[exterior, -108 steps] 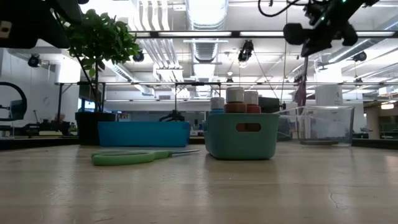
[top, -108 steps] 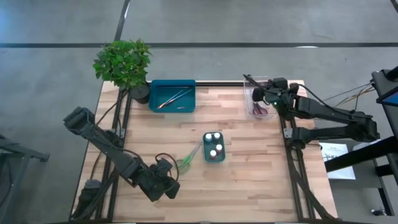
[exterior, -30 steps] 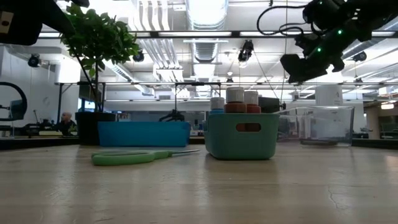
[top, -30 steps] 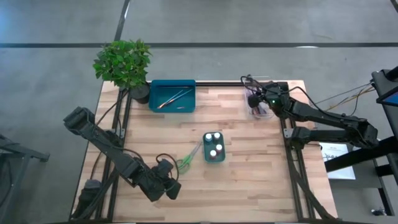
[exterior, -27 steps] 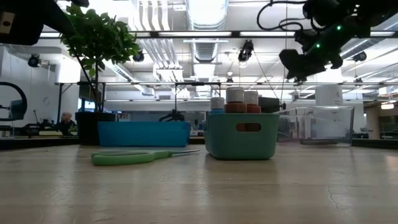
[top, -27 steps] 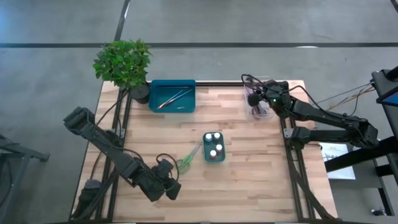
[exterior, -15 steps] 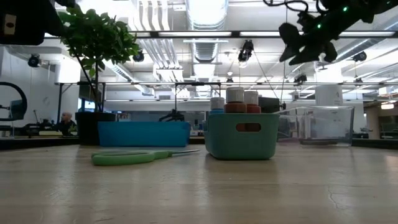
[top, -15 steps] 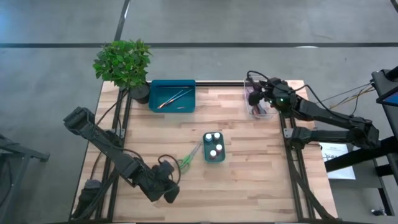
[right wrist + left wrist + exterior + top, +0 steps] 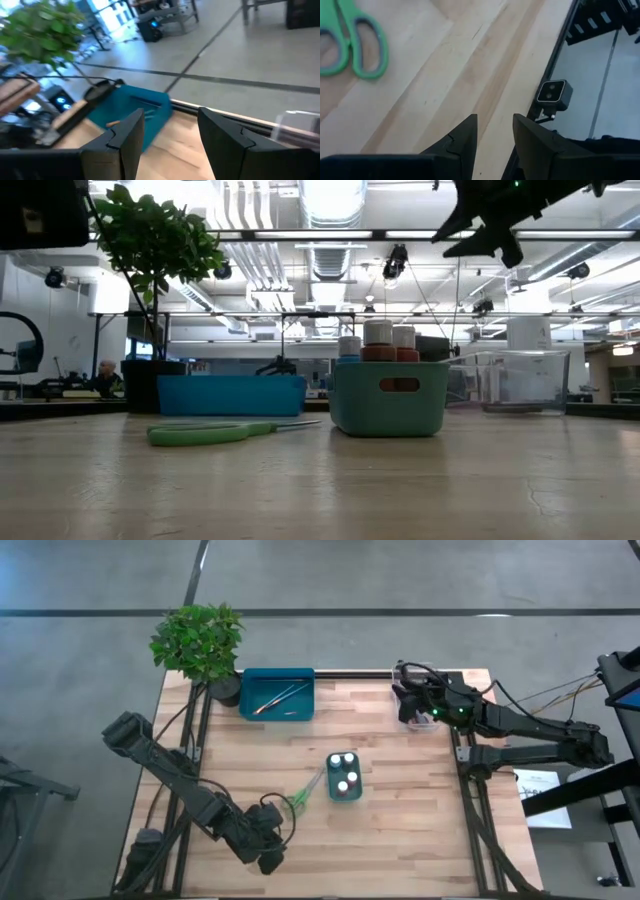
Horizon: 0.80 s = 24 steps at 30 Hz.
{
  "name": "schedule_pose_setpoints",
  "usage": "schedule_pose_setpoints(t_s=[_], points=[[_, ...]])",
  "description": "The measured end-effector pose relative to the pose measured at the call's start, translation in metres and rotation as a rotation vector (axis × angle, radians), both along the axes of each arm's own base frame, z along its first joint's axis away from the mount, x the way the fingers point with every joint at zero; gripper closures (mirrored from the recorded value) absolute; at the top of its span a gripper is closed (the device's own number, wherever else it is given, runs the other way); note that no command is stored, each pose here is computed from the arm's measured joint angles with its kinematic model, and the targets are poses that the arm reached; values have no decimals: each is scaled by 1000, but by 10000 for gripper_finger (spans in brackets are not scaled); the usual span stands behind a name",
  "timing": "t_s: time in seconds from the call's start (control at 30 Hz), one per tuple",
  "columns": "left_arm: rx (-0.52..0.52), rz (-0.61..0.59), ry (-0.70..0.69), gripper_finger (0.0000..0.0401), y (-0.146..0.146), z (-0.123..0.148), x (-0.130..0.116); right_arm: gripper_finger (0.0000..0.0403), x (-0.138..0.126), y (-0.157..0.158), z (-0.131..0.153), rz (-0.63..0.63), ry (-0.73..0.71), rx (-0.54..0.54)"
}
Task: Pick & Place Paint Supplies
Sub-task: Put the green scissors into the transparent bin
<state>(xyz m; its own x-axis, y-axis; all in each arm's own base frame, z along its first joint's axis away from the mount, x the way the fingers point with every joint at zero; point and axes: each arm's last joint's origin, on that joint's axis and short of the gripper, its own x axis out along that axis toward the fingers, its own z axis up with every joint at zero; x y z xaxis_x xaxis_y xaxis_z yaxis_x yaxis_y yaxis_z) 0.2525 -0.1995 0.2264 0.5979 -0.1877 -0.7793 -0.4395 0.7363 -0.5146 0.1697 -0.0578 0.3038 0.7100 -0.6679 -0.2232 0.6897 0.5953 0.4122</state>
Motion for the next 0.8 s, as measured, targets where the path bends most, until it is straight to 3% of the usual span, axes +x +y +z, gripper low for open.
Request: schedule_pose_setpoints(t_s=[0.33,0.67,0.8], points=[[47,-36,-57,267,15,24,21,220,5,15,3,71,-77,50],[122,-7,87,267,43,33,27,220,8,23,7,106,-155,88],[167,52,222,268,53,25,21,220,8,25,9,118,-184,84]])
